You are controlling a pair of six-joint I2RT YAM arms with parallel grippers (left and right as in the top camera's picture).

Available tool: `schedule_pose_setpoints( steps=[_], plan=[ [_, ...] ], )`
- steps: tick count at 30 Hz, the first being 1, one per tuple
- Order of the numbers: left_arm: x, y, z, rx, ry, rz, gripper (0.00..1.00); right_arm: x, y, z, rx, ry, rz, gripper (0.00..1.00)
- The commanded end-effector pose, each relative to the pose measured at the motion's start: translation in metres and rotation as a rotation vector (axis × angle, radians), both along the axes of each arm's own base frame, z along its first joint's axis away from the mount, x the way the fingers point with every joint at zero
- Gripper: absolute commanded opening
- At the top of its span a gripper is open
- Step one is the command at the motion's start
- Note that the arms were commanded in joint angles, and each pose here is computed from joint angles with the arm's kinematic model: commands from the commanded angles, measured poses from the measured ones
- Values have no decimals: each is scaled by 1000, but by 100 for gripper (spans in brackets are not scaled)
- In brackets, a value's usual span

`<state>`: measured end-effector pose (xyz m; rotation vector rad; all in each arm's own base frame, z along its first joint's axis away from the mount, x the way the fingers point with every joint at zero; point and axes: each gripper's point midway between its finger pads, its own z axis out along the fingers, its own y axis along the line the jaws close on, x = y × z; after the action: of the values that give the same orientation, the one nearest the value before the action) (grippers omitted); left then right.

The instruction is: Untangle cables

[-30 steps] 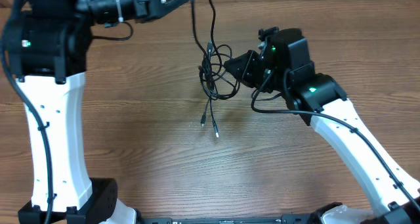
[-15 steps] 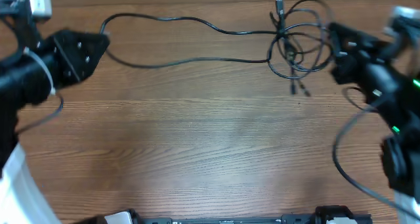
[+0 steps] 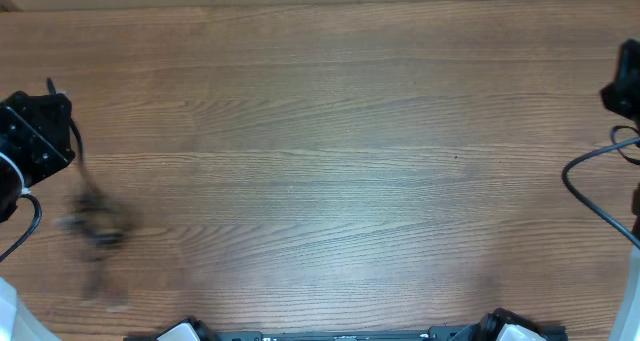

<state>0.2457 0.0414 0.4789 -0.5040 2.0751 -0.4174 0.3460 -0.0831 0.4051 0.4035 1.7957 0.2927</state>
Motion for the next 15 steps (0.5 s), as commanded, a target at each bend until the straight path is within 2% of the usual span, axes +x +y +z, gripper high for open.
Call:
schedule_pose_setpoints(
  steps=[1, 7, 15],
  plan=[
    [6, -27, 15, -1, -79, -160, 4, -5, 41, 16, -25, -45, 135, 4],
    [23, -77, 40, -81, -186, -390, 4, -17, 92, 13, -13, -21, 277, 4],
    [37, -145, 59, -129, -256, -634, 4, -26, 120, -7, 14, 65, 360, 4]
  ],
)
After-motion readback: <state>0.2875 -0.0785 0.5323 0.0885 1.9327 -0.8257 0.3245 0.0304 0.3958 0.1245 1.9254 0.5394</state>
